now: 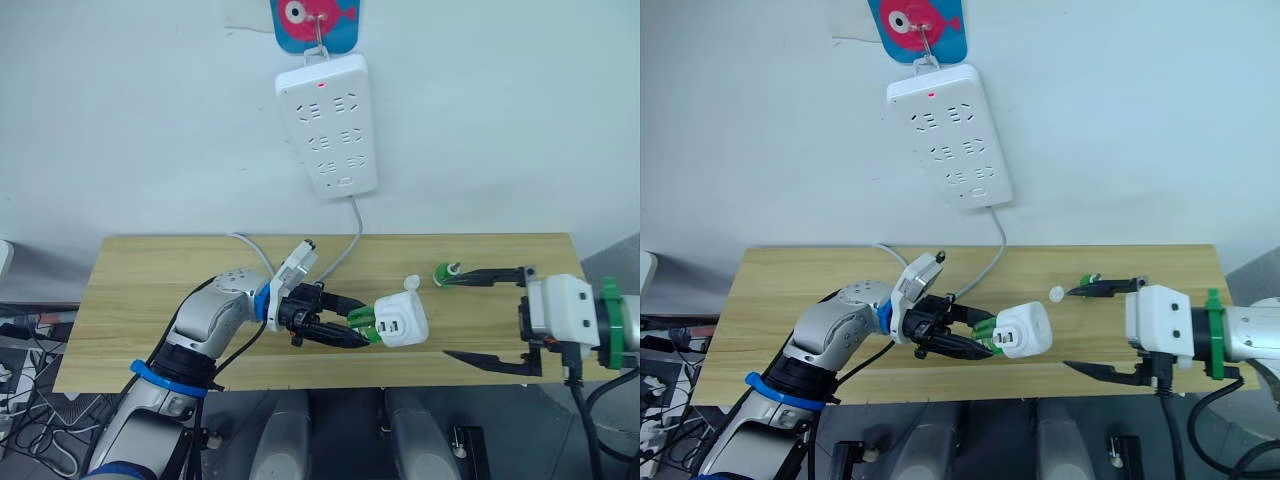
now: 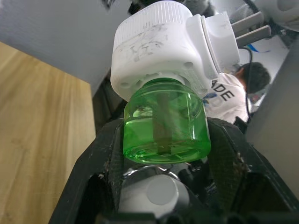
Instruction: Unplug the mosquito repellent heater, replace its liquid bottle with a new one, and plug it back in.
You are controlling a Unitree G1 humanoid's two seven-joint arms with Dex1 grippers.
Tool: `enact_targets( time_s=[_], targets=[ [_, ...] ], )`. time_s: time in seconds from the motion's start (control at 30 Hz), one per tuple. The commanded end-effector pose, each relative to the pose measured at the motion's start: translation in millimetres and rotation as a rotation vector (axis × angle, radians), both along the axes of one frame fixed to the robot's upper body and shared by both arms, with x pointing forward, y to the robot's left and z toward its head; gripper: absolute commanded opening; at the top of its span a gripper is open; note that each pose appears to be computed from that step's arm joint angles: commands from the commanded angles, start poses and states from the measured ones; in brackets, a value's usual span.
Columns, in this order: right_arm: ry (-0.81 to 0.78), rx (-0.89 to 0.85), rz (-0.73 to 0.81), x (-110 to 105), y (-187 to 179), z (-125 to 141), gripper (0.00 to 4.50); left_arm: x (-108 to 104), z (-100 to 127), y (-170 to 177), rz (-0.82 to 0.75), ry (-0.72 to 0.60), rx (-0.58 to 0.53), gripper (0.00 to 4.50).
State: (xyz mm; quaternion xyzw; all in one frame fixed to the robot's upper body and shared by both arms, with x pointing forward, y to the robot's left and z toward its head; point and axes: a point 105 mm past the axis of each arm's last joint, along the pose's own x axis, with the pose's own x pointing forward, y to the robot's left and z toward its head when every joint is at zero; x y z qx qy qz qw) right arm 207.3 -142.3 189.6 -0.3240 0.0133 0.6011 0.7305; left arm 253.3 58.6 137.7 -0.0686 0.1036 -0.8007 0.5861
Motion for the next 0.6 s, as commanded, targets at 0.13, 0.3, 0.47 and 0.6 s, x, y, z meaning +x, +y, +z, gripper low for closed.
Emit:
enact_targets(
  time_s=[0.13, 0.3, 0.47, 0.6],
  targets=[
    [0.006, 0.002, 0.073, -1, 14, 0, 4.49, -13, 4, -1, -0.077, -0.018, -0.001, 2.23],
    [0.018, 0.003, 0.117, -5, 23, 0, 4.49, -18, 1, -2, -0.098, -0.022, 0.014, 2.23],
    [-0.015, -0.017, 0.165, -7, 30, -1, 4.49, -19, 0, -5, -0.097, -0.017, 0.011, 2.23],
    [-0.035, -0.029, 0.192, -8, 34, -2, 4.49, -22, 0, -7, -0.101, -0.025, 0.004, 2.23]
  ],
)
